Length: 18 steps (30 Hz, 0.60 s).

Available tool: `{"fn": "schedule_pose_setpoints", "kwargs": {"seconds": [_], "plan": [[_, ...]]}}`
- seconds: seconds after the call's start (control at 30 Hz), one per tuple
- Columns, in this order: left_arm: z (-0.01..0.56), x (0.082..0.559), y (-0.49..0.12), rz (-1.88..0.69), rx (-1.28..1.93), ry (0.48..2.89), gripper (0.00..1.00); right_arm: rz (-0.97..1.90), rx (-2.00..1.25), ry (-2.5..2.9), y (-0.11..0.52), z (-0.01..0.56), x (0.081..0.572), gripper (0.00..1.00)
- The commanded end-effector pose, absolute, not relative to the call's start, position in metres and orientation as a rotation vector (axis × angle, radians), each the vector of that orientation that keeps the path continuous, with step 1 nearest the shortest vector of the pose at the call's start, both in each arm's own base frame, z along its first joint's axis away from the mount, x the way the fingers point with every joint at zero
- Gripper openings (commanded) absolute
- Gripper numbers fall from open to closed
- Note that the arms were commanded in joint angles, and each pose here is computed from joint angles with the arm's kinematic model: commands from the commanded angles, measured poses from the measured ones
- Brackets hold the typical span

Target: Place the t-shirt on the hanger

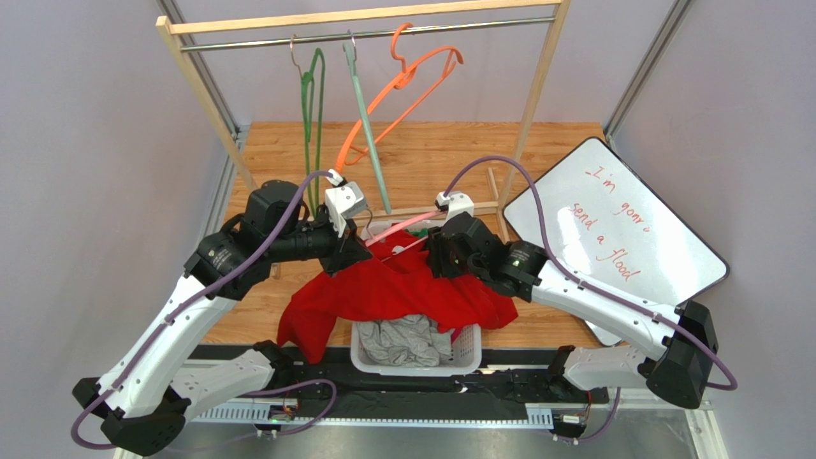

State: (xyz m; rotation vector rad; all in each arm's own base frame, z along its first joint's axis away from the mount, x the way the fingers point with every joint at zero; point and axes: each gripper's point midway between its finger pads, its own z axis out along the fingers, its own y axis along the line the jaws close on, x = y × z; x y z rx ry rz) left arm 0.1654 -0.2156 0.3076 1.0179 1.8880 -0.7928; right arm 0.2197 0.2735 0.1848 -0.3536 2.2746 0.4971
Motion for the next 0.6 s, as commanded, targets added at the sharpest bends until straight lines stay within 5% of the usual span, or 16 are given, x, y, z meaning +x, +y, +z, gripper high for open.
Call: {"fn": "schedule_pose_setpoints", "kwargs": {"seconds": [0.0,0.13,0.43,0.57], "plan": [[0.350,0.169,-0.215,-0.779,0.971,1.741,0.00,0.365,-0.396,2.329,0.247,0.167,0.216,0.33],[0.351,0.167,-0.212,-0.775,0.965,1.737,0.00,0.304,-0.371,2.384,0.225,0.149,0.218,0.22],[0.350,0.162,-0.214,-0.796,0.990,1.732,0.00,0.486,-0.442,2.382,0.237,0.153,0.203,0.28],[0.353,0.163,-0.216,-0.800,0.992,1.724,0.00,0.488,-0.442,2.403,0.231,0.144,0.203,0.20]]}}
